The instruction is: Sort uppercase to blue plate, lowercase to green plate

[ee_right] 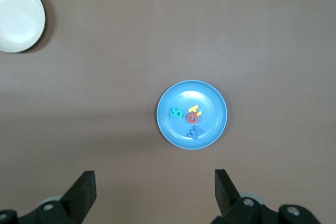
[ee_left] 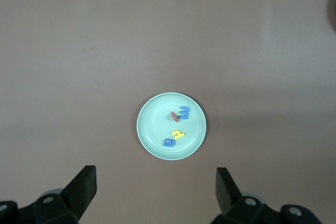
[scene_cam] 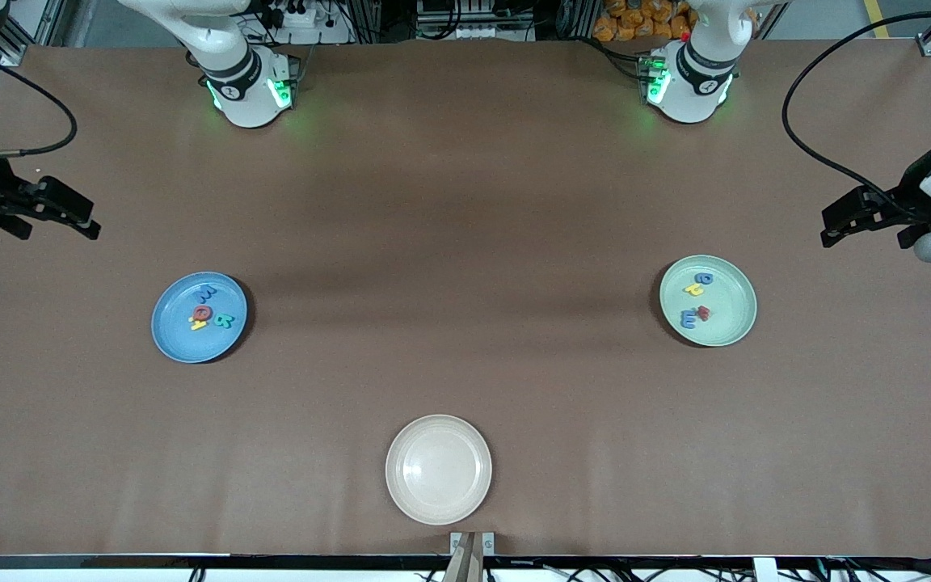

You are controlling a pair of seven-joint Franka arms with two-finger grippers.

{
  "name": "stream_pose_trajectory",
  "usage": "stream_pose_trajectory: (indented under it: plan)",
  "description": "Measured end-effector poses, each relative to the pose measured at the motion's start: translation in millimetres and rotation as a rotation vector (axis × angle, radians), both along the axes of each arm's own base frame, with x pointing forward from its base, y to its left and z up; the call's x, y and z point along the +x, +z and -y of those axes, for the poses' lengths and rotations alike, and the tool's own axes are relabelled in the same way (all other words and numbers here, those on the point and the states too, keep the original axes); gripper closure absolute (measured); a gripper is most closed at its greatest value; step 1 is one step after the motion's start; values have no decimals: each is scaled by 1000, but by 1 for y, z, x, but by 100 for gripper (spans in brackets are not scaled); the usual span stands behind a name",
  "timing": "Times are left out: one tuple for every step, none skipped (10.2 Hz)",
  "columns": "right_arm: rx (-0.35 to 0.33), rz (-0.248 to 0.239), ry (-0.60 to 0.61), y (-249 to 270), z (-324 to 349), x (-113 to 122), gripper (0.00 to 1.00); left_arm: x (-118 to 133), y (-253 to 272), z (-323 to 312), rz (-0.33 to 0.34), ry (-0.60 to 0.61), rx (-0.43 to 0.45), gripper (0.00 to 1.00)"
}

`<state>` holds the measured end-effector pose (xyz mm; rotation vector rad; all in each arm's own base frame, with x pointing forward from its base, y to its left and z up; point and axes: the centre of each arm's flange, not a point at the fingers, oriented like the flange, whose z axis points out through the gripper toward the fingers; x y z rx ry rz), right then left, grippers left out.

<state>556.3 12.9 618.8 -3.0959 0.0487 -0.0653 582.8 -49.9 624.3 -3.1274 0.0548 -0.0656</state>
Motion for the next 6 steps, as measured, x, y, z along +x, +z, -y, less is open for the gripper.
stream_pose_trajectory:
  plan:
    - [0,-8,5,-1,-2,-1,0,0,0,-1,1,1,0,0]
    - [-1,-11,6,-1,-3,-1,0,0,1,-1,2,2,0,0]
    - [-3,-15,8,-1,-3,-2,0,0,1,-1,3,3,0,0]
    - [-11,-18,20,-2,-1,-2,0,0,1,-2,3,3,0,0]
    - [-17,-19,33,-2,2,-2,0,0,1,-2,3,3,0,0]
    - [-22,-20,37,-2,4,-2,0,0,2,-2,3,4,0,0]
